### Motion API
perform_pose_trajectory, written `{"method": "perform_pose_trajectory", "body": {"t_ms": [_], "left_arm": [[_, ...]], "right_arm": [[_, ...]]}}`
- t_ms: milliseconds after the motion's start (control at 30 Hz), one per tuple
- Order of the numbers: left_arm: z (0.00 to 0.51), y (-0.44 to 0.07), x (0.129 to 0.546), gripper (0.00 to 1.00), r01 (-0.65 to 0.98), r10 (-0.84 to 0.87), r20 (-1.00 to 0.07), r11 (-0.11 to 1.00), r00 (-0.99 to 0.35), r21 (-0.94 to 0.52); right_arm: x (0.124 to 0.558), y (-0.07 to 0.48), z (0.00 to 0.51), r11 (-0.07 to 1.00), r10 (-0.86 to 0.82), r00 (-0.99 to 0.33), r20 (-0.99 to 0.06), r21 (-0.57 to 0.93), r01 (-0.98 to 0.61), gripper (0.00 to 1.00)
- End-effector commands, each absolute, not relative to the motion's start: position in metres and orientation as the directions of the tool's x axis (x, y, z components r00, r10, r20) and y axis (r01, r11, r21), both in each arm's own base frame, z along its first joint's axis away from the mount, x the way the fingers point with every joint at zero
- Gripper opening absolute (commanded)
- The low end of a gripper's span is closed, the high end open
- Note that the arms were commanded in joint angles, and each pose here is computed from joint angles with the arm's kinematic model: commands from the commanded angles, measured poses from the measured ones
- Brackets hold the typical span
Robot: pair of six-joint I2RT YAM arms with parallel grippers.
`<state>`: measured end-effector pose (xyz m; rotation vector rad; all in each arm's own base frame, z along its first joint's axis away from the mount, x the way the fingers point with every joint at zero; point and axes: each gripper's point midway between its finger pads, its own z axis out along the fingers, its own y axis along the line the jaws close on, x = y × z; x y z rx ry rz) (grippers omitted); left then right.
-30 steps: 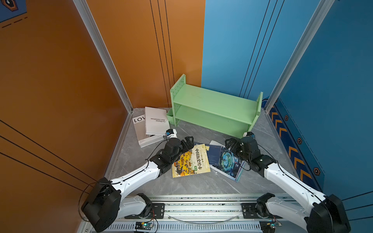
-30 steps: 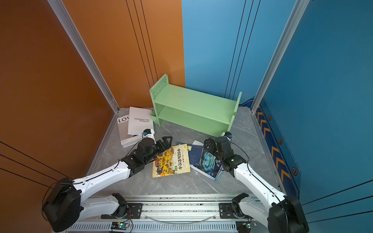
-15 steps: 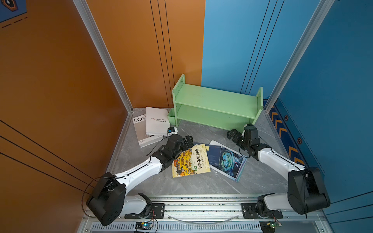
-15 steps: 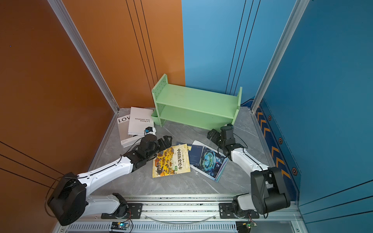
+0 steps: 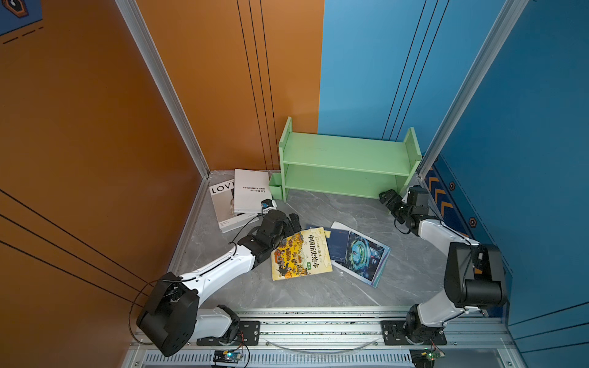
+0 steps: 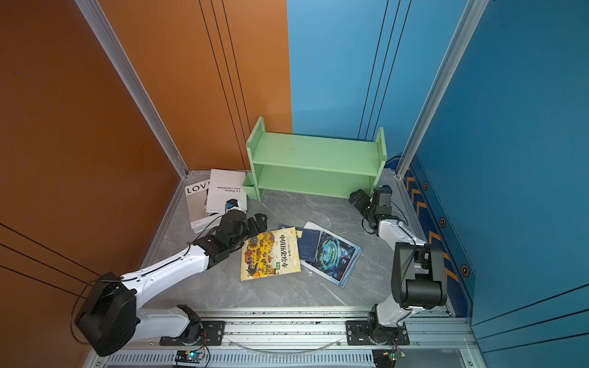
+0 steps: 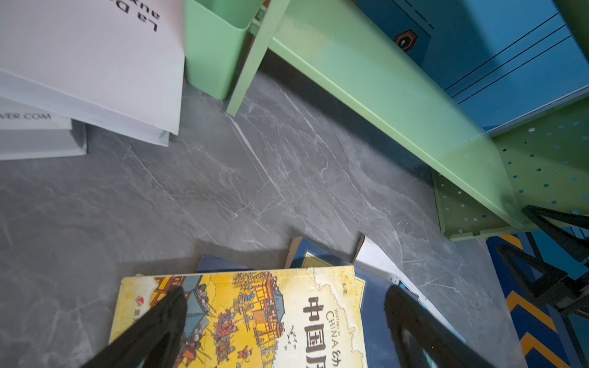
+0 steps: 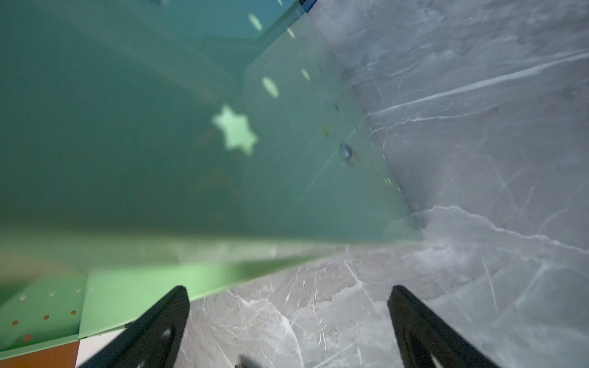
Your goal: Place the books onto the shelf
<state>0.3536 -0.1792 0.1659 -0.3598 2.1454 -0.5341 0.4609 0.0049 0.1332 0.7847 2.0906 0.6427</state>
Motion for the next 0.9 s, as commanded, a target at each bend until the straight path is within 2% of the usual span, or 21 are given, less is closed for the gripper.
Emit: {"method": "perform_pose_trajectory", "body": {"t_ms": [0,367,500,867], "left_arm": [[0.186,-0.169,0.367,0.98,-0.047,-0.366,-0.754,0.912,-0.545,-0.408],[0.195,-0.164,0.42,0.98,0.034,-0.267,-0.786,0.939,-0.558,-0.343],[0.202,-0.165,0.441,0.98,0.041,-0.261,-0.801,0.942,-0.538,-0.334],[0.198,-0.162,0.483,0.98,0.075,-0.246,-0.856,0.947,-0.455,-0.312]], "right_arm": [[0.472,0.016,0.144,0.648,0.719,-0.514,-0.469,0.72,0.25,1.0],[0.447,0.024,0.155,0.652,0.715,-0.514,-0.474,0.717,0.247,1.0],[0.433,0.022,0.161,0.65,0.717,-0.526,-0.457,0.712,0.268,1.0],[0.386,0.011,0.199,0.688,0.701,-0.508,-0.501,0.665,0.293,1.0]]}}
